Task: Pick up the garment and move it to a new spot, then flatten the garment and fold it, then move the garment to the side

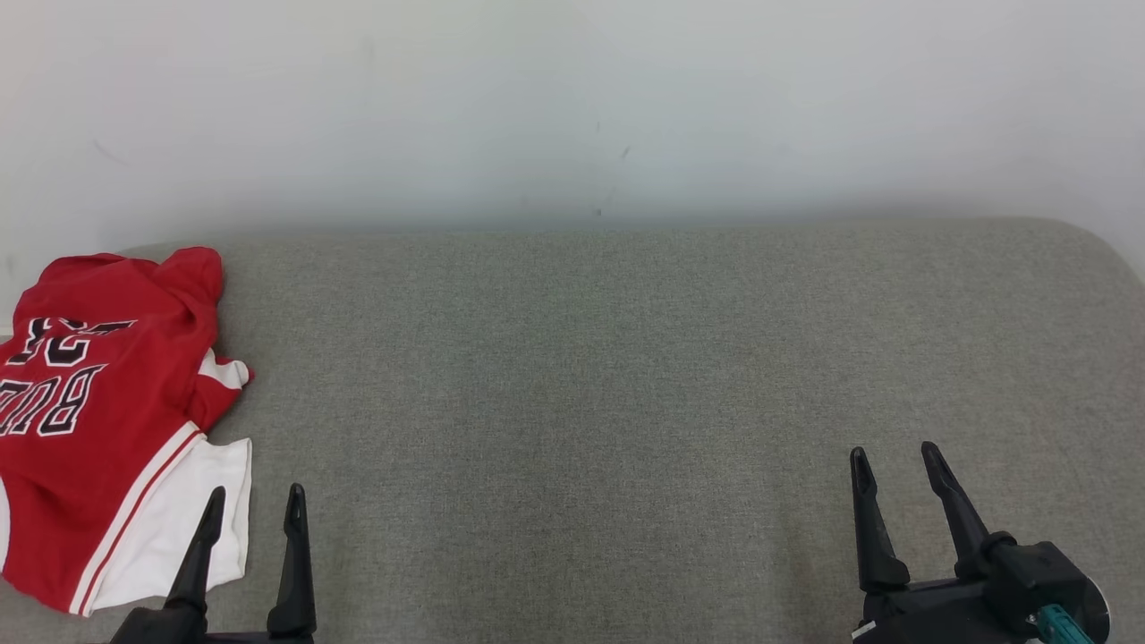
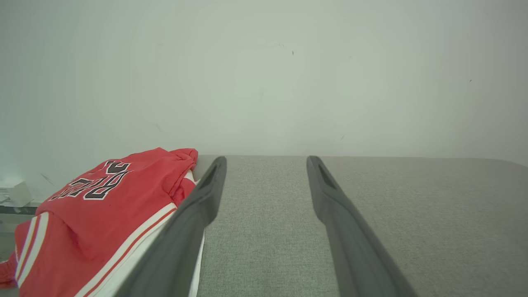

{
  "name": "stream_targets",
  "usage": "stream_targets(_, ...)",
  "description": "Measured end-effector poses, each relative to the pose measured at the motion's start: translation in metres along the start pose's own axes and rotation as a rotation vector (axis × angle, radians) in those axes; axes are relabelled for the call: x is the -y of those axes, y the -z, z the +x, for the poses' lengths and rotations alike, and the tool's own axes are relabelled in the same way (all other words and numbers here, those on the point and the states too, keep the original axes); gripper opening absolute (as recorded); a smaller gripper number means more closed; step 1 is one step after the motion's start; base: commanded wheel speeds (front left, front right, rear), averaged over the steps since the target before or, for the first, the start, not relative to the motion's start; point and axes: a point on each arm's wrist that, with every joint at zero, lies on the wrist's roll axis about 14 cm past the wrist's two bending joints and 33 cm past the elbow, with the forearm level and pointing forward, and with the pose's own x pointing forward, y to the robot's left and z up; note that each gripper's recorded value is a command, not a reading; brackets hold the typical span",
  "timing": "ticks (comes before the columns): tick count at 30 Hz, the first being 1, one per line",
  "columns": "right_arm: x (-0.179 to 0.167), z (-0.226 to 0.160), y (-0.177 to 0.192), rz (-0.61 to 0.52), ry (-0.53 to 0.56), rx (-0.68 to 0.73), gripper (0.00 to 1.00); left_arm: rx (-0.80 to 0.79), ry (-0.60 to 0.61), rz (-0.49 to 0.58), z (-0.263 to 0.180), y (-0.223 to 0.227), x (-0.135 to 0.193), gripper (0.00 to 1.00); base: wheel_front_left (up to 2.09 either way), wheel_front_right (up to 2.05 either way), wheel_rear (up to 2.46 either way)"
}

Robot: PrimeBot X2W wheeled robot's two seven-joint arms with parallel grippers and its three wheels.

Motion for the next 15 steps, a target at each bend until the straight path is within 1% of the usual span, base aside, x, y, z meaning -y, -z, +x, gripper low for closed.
stream_targets(9, -0.0016, -0.0005, -0.0013, -0.048, -0.012, 0.008, 1.0, 0.012, 0.002, 0.059, -0.0013, -0.0026, -0.0023, 1.0, 0.0, 0.0, 0.0)
stream_targets(15, -0.0024, -0.0008, -0.0024, -0.059, -0.016, 0.014, 1.0, 0.005, -0.006, 0.056, -0.004, -0.0001, -0.0046, 1.0, 0.0, 0.0, 0.0)
